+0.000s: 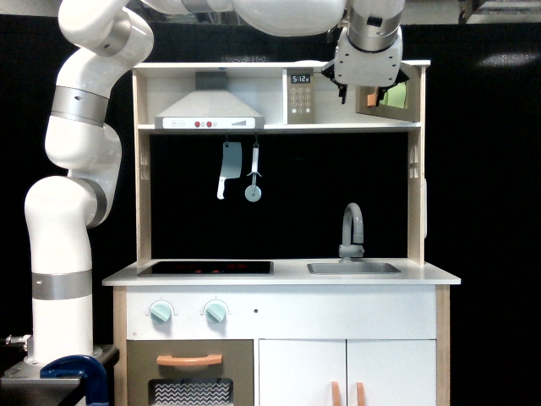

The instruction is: Open the oven door

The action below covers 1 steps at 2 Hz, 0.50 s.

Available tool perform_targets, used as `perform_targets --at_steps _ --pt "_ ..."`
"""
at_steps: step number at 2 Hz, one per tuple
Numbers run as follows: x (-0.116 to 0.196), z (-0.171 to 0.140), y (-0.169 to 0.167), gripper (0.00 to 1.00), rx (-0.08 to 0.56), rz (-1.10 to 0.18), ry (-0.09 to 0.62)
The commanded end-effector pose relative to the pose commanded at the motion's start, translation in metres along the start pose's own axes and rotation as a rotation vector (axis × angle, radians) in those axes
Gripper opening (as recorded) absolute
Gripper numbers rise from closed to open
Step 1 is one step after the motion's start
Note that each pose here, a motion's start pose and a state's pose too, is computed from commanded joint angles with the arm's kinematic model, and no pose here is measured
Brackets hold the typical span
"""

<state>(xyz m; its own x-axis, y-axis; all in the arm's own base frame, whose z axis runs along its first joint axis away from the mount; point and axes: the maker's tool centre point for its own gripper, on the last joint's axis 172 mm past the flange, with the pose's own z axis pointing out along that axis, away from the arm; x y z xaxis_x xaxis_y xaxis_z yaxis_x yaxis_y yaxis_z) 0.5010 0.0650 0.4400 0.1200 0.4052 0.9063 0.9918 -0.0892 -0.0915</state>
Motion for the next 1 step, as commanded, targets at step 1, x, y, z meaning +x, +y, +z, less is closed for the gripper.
perform_targets --at_steps 1 --pt "-0.0704 -0.0349 -0.0595 1.0 0.0 0.0 0.0"
